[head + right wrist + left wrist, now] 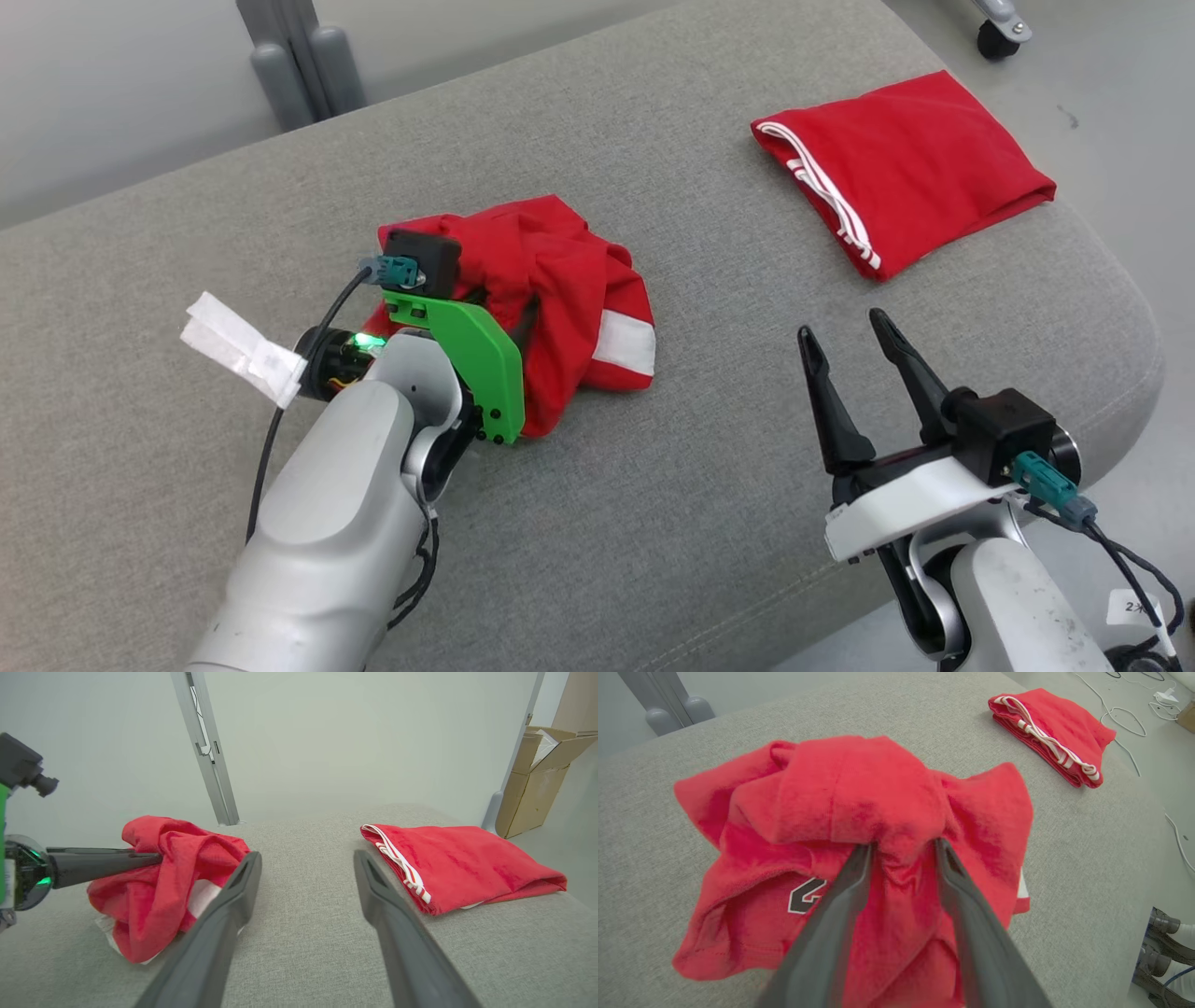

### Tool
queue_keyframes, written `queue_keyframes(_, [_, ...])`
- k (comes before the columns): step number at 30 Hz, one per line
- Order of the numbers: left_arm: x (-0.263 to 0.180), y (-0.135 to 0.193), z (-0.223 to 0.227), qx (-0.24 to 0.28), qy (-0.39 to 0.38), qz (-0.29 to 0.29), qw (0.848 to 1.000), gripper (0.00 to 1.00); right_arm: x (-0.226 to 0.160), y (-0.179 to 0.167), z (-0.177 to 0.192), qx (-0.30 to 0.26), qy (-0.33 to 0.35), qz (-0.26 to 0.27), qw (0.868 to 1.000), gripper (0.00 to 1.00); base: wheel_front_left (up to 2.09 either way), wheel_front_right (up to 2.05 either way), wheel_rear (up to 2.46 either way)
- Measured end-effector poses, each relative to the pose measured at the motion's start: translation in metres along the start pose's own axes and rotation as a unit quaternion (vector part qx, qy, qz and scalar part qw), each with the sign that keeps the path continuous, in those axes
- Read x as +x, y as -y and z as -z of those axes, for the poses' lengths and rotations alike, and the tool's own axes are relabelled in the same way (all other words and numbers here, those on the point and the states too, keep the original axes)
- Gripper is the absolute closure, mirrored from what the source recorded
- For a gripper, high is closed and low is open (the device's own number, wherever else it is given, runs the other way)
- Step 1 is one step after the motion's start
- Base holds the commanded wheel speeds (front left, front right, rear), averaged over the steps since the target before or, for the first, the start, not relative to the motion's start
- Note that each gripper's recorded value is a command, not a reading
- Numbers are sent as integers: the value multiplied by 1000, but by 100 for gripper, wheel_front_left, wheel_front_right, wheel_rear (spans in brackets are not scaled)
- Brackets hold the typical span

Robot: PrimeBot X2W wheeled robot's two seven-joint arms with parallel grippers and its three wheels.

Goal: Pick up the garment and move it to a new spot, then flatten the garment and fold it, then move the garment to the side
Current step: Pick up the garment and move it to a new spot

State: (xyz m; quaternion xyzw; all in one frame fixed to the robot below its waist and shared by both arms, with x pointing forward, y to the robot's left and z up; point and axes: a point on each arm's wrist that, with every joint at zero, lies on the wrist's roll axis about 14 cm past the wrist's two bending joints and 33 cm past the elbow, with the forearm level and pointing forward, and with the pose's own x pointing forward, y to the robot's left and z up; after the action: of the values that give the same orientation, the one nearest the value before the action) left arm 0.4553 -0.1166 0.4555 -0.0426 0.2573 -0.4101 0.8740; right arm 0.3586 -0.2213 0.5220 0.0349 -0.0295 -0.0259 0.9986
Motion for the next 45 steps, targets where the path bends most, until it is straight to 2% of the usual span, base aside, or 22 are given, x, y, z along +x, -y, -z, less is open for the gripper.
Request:
queue_keyframes(8, [-9, -15, -8, -21, 53, -20, 998, 0, 2, -3, 8, 4, -10, -3, 1000, 0, 0, 0, 0])
queue_keyframes(17, [-61, -39, -42, -31, 140, -77, 987, 0, 2, -24, 1, 9, -3, -37, 999, 0, 0, 0, 0])
queue_keyframes(27, [-113, -86, -3, -66, 116, -168, 977, 0, 3, -48, -11, 13, 12, -74, 997, 0, 0, 0, 0])
queue_keyframes(34, [-100, -102, 26, -76, 70, -176, 979, 0, 4, -44, -7, 14, 6, -68, 998, 0, 0, 0, 0])
queue_keyframes(45, [-45, -108, 33, -66, 24, -143, 987, 0, 8, -14, 4, 6, -4, -20, 1000, 0, 0, 0, 0])
